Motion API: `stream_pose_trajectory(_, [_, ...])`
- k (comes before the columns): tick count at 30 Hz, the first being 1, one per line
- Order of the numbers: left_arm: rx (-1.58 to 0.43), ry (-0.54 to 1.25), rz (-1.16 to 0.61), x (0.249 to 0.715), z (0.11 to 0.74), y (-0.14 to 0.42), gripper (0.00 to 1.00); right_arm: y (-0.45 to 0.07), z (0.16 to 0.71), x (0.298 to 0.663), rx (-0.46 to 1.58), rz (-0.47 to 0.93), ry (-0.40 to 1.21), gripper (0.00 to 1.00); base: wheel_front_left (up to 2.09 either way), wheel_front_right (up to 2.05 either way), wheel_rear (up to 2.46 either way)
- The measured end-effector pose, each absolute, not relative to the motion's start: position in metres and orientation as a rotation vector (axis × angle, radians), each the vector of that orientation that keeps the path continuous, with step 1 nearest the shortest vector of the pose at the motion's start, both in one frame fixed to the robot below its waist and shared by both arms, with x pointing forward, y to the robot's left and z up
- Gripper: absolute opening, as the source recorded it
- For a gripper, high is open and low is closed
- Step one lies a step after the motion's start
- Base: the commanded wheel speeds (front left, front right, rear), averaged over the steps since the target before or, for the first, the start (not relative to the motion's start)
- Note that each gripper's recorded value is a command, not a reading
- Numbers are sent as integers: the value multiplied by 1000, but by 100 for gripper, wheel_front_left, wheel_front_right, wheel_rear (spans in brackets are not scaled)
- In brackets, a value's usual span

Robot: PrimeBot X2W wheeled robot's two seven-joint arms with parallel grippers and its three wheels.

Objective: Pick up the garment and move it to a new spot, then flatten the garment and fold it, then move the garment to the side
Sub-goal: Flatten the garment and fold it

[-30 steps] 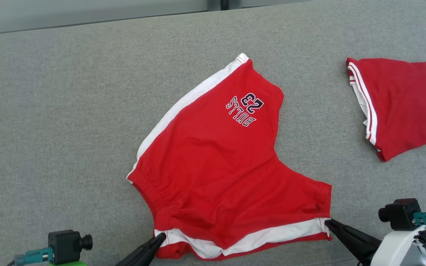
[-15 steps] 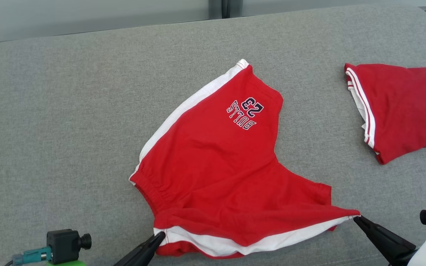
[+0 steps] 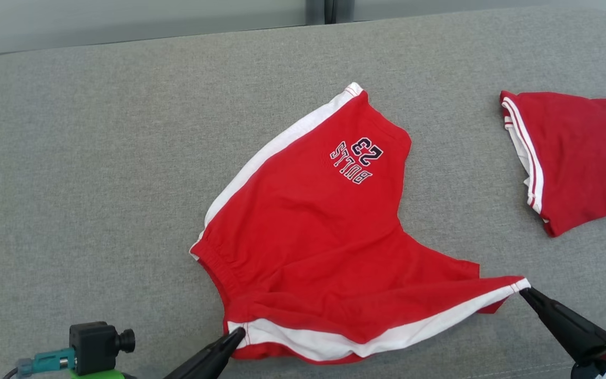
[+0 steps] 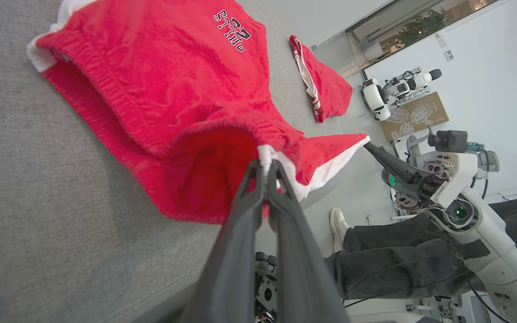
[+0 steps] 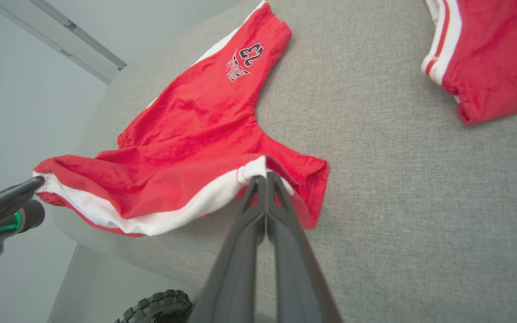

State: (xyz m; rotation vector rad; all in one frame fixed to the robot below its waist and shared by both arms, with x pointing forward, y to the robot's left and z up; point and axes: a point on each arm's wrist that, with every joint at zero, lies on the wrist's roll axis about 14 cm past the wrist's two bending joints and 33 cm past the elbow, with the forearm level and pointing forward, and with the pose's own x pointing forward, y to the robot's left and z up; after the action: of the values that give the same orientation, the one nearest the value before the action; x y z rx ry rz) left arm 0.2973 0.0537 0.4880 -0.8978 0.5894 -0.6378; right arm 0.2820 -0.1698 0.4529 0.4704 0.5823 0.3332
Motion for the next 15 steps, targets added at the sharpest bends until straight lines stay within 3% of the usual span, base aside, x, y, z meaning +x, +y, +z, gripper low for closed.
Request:
stream_pose_trajectory(4, [-892,592,-668,301,492,50,0,-168,460,300,450,362,552,0,0,0,0])
stream_pose_trajectory(15, [-869,499,-712,355,515,51,0,-154,510,415,348,495,310,0,0,0,0])
